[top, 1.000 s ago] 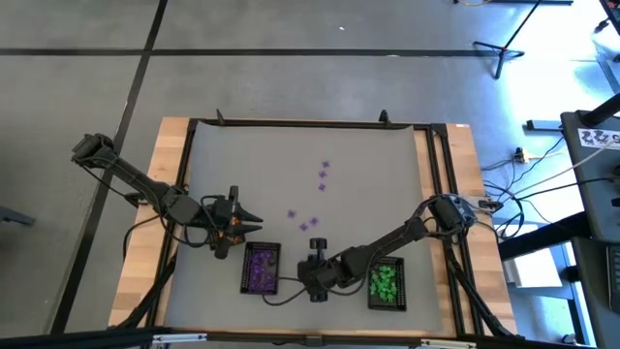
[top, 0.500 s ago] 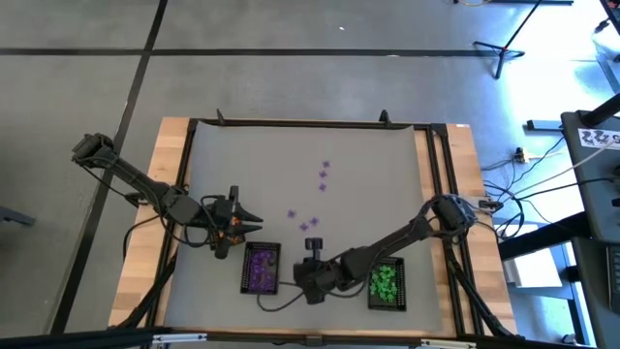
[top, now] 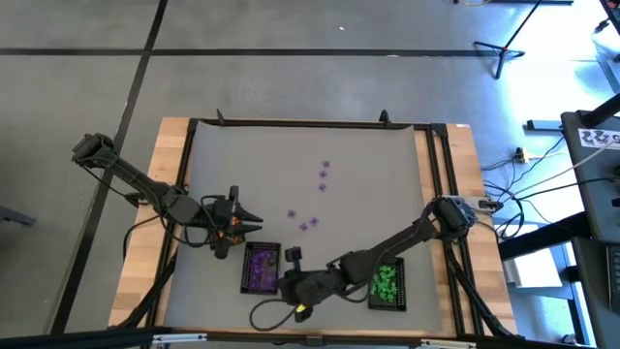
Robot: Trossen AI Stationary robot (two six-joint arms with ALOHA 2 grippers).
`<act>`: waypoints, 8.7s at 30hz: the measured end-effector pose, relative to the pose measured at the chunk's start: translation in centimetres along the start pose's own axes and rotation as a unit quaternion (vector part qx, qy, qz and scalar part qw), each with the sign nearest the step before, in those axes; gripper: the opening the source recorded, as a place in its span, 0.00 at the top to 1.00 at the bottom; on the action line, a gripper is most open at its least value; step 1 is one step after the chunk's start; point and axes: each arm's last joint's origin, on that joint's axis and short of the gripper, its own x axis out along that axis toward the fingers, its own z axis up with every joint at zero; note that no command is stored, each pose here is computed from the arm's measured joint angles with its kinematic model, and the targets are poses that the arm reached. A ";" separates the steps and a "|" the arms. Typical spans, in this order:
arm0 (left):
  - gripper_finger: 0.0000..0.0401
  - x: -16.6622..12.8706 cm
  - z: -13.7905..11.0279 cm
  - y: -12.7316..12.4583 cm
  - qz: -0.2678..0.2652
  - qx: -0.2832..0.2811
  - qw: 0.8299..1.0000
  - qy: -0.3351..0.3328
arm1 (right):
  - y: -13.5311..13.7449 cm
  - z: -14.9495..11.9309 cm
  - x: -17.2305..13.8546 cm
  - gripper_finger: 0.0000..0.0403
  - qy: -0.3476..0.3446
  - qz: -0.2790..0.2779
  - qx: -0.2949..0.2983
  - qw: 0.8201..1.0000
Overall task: Sort Halloween decoration
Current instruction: Put the purple spider toy into the bottom left black basket
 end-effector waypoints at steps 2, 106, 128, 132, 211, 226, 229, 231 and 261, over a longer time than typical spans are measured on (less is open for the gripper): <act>0.81 0.0 0.0 0.0 0.000 0.000 1.000 0.000 | -0.3 0.3 0.6 1.00 -0.028 0.013 0.006 1.000; 0.81 0.0 0.0 0.0 0.000 0.000 1.000 0.000 | -14.4 -19.3 -1.3 0.96 0.148 -0.062 0.295 0.942; 0.81 0.0 0.0 0.0 0.000 0.000 1.000 0.000 | -9.4 -5.6 -3.4 0.99 -0.107 0.028 0.196 0.974; 0.81 0.0 0.0 0.0 0.000 0.000 1.000 0.000 | -8.3 -4.5 -3.7 0.98 -0.154 0.005 0.172 0.973; 0.81 0.0 0.0 0.0 0.000 0.000 1.000 0.000 | -10.9 -15.0 1.0 0.65 0.075 -0.055 0.165 0.982; 0.81 0.0 0.0 0.0 0.000 0.000 1.000 0.000 | -12.7 -15.8 0.9 0.65 0.150 -0.094 0.199 0.964; 0.81 0.0 0.0 0.0 0.000 0.000 1.000 0.000 | -13.4 -16.4 0.9 0.65 0.149 -0.079 0.225 0.960; 0.81 0.0 0.0 0.0 0.000 0.000 1.000 0.000 | -13.7 -16.9 0.9 0.65 0.147 -0.073 0.237 0.958; 0.81 0.0 0.0 0.0 0.000 0.000 1.000 0.000 | -10.8 -7.9 1.1 1.00 0.045 -0.003 0.129 0.991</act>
